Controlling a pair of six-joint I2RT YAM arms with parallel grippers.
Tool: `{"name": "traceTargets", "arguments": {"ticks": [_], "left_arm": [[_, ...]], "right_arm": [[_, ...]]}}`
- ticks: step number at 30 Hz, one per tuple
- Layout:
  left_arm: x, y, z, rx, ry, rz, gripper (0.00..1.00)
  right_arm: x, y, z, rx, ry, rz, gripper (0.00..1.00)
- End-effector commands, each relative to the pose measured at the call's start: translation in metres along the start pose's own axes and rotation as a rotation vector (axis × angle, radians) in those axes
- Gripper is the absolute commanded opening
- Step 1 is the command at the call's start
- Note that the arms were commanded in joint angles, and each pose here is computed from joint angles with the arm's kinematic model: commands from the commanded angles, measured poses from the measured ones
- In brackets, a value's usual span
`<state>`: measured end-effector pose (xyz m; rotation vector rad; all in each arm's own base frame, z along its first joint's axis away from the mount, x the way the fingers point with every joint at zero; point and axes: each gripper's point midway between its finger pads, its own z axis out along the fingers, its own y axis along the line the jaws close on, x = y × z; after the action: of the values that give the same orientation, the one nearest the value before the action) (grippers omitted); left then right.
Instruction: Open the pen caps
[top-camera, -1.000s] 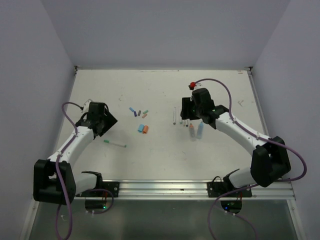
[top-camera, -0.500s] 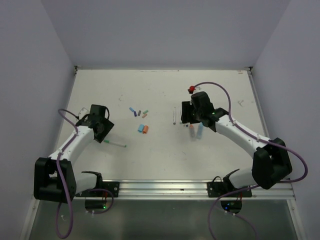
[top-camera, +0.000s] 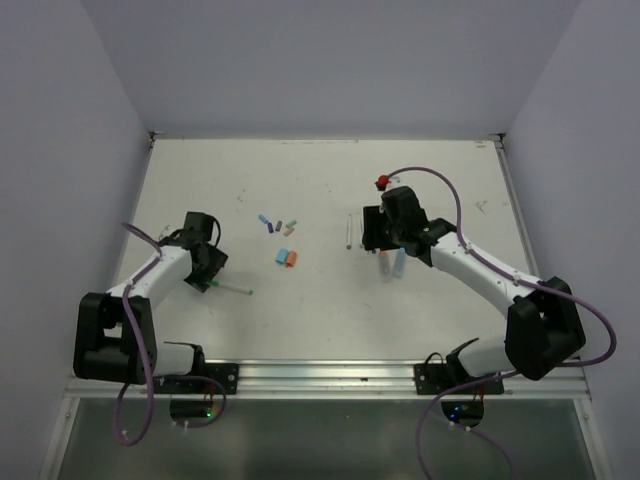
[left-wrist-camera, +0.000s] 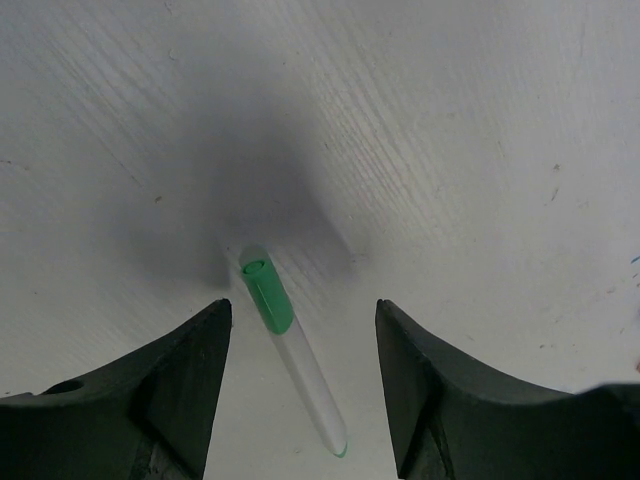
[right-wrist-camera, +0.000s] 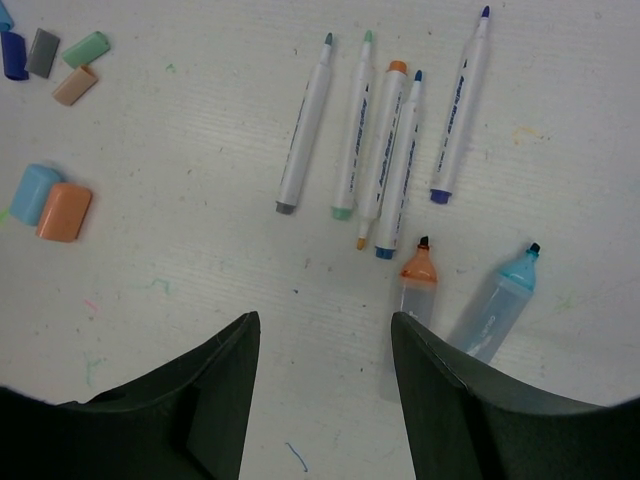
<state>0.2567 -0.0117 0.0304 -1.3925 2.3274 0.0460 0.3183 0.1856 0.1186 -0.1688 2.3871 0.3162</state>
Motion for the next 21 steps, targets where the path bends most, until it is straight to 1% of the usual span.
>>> {"name": "traceTargets", "arguments": {"ticks": [1,8,14,17,18,20,21], "left_arm": [[-0.003,0.003,0.008,-0.023,-0.010,-0.038,0.62],[0.002,0.013,0.015,-0.060,0.011,-0.052,0.57],[0.006,0.020,0.022,-0.094,0.023,-0.034,0.51],[0.009,0.019,0.026,-0.082,0.028,-0.023,0.40],[0.012,0.022,0.029,-0.086,0.035,-0.019,0.33],[0.013,0.018,0.031,-0.056,0.046,-0.018,0.26],[0.013,0.017,0.031,-0.050,0.048,-0.007,0.20]], "right_arm": [[-0.007,0.000,-0.008,0.005,-0.041,-0.013,0.59],[-0.006,0.002,-0.007,-0.003,-0.038,-0.012,0.59],[-0.006,0.003,-0.007,0.000,-0.040,-0.015,0.59],[-0.007,0.004,-0.008,0.000,-0.042,-0.017,0.59],[-0.006,0.004,-0.008,-0.002,-0.041,-0.018,0.59],[-0.007,0.006,-0.009,-0.006,-0.040,-0.020,0.59],[-0.006,0.007,-0.009,-0.007,-0.037,-0.024,0.59]]}}
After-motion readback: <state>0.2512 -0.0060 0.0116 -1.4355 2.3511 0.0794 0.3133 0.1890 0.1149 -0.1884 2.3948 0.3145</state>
